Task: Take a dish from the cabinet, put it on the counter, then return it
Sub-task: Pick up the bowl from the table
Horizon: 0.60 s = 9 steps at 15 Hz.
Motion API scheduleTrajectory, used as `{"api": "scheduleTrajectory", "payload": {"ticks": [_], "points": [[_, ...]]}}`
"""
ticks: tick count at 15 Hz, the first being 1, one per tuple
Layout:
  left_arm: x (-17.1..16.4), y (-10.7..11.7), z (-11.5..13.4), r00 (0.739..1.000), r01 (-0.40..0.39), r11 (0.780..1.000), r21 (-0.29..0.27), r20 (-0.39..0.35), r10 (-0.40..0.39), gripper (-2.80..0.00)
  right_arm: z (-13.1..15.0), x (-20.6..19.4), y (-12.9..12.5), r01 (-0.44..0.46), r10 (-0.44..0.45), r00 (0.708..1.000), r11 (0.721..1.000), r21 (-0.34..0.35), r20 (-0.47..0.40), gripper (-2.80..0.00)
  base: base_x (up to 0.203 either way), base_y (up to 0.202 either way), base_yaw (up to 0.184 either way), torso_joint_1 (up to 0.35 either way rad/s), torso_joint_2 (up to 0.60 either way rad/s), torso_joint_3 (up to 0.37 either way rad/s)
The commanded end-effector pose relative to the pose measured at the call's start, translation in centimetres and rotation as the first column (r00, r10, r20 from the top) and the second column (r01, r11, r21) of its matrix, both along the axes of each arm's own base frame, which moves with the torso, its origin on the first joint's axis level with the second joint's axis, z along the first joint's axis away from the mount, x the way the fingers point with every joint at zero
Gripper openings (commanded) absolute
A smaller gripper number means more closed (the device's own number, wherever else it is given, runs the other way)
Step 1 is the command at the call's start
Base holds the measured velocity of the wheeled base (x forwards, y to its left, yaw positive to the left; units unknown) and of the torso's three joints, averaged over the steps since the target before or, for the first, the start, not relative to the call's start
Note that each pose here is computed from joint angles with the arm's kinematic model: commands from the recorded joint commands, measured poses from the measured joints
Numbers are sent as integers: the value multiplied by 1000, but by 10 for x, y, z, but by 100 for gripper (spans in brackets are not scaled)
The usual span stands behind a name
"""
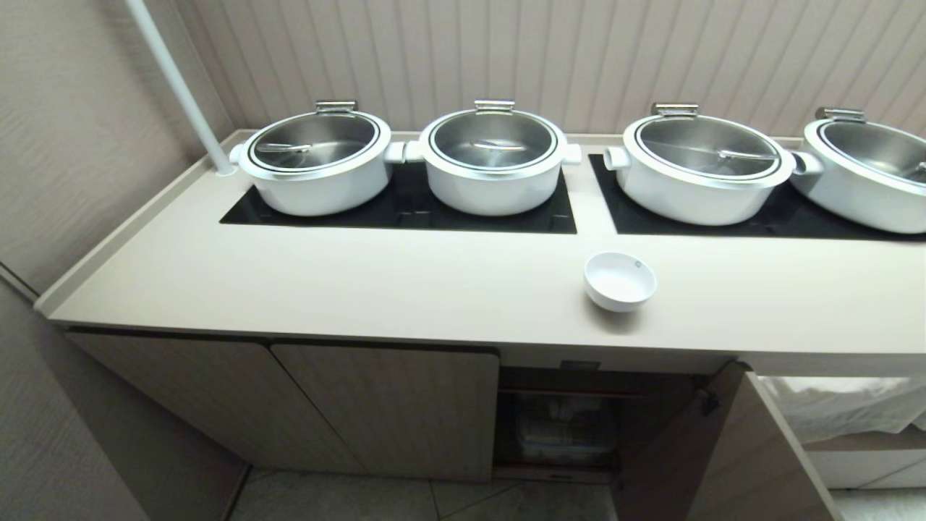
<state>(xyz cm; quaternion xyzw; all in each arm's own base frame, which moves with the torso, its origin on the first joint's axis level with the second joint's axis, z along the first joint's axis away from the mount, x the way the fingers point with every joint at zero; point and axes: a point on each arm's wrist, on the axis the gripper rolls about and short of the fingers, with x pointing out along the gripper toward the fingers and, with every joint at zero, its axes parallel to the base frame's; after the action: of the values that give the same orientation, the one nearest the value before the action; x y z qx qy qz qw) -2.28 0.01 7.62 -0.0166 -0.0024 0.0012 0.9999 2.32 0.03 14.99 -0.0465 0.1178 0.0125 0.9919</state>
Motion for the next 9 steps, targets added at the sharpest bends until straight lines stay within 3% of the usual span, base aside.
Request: {"api": "scheduleTrajectory", "payload": {"ticks": [1,4,9], "points": [[0,0,0,1000,-1,1000,-1,0,1,-280,22,41,0,-11,11,991,1000,1,-134,-280,0,0,0,0,0,0],[0,0,0,1000,-2,1000,-1,1,2,-280,51,100,3,-82,88,973,996,35,-216,-280,0,0,0,0,0,0],[0,0,0,1000,-2,1000,-1,0,2,-280,82,193,31,-268,278,931,961,73,-236,-280,0,0,0,0,0,0]]}}
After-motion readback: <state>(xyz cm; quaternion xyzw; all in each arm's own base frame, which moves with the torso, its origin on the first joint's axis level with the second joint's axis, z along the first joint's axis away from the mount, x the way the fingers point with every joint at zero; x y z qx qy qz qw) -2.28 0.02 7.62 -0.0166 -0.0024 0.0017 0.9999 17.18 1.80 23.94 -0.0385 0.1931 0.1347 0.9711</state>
